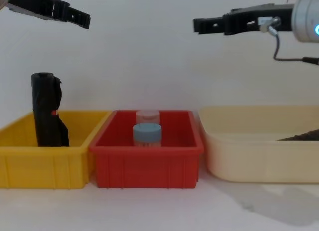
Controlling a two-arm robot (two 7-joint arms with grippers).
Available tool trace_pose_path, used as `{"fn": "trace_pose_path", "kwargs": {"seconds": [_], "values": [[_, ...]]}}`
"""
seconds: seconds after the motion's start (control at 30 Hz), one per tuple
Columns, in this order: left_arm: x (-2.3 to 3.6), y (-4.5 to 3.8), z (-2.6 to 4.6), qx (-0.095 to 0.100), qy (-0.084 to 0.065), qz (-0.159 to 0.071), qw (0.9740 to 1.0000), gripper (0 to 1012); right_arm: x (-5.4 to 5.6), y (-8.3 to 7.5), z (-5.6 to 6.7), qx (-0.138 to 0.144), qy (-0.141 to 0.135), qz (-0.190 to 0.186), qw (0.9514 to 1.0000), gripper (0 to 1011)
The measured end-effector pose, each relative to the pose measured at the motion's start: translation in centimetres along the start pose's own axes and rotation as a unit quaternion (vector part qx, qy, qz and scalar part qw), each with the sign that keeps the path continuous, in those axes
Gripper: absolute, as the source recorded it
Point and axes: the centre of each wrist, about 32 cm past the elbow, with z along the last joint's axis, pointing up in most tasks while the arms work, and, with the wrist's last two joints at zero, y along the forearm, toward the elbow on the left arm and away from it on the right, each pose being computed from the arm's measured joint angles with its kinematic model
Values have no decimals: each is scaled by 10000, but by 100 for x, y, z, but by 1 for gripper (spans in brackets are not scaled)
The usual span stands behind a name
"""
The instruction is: Pick up the garbage bag with the one hand and transfer it to the other hand.
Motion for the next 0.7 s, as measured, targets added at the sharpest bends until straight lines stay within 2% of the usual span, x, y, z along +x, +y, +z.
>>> {"fn": "trace_pose_path", "kwargs": {"seconds": [0.23, 0.37, 0.7], "values": [[1, 1, -2, 6, 0, 17, 10000, 1001, -199, 76, -38, -255, 141, 443, 9986, 1001], [2, 1, -3, 9, 0, 23, 10000, 1001, -343, 163, -88, -486, 217, 735, 9959, 1001], [2, 1, -6, 15, -1, 30, 10000, 1001, -550, 353, -138, -844, 291, 1131, 9896, 1001]]}}
